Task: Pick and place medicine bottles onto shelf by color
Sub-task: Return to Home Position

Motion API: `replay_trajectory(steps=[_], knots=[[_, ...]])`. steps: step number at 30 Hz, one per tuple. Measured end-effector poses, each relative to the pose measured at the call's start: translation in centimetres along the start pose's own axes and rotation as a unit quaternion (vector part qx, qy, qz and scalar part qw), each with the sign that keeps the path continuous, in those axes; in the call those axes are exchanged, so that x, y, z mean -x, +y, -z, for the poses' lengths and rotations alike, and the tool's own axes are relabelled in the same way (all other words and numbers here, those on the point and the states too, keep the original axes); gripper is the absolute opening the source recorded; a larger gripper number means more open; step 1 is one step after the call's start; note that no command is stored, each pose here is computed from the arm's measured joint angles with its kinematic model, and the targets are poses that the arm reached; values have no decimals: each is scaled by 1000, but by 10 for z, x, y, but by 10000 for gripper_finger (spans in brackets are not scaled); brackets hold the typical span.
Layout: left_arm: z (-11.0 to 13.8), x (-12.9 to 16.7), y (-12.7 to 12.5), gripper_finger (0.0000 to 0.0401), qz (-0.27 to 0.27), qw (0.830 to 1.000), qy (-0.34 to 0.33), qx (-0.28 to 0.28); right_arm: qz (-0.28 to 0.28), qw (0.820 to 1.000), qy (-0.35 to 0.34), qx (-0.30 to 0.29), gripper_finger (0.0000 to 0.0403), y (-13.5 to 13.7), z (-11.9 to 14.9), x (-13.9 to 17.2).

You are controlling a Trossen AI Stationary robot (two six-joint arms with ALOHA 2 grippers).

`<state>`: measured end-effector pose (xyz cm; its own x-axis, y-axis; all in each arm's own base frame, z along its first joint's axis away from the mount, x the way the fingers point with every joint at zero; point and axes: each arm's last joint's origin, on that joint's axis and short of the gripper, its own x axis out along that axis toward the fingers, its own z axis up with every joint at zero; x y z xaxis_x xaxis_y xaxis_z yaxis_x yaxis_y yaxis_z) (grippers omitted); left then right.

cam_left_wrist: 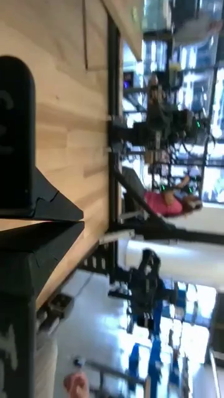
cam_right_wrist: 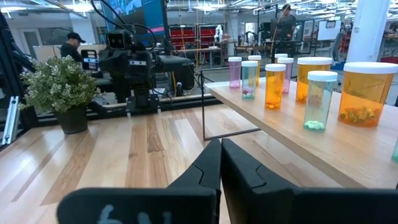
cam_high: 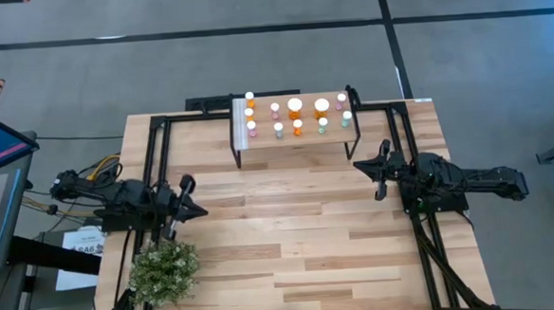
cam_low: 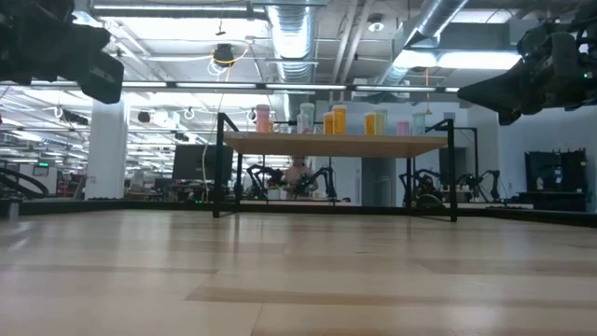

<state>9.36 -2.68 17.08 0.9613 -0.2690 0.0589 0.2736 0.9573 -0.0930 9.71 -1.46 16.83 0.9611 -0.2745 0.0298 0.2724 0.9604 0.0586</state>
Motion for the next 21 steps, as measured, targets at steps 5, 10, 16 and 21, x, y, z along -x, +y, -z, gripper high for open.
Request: replay_trajectory(steps=[5,10,16,21], knots=[[-8,0,-4,0,56,998,-36,2,0,1000,0,0,33,0,0,0],[-3,0,-3,0,43,999,-12,10,0,1000,0,0,33,0,0,0],[2,0,1,0,-19,1000,10,3,0,1000,0,0,33,0,0,0],[2,0,1,0,-22,1000,12,-2,0,1000,0,0,33,0,0,0]])
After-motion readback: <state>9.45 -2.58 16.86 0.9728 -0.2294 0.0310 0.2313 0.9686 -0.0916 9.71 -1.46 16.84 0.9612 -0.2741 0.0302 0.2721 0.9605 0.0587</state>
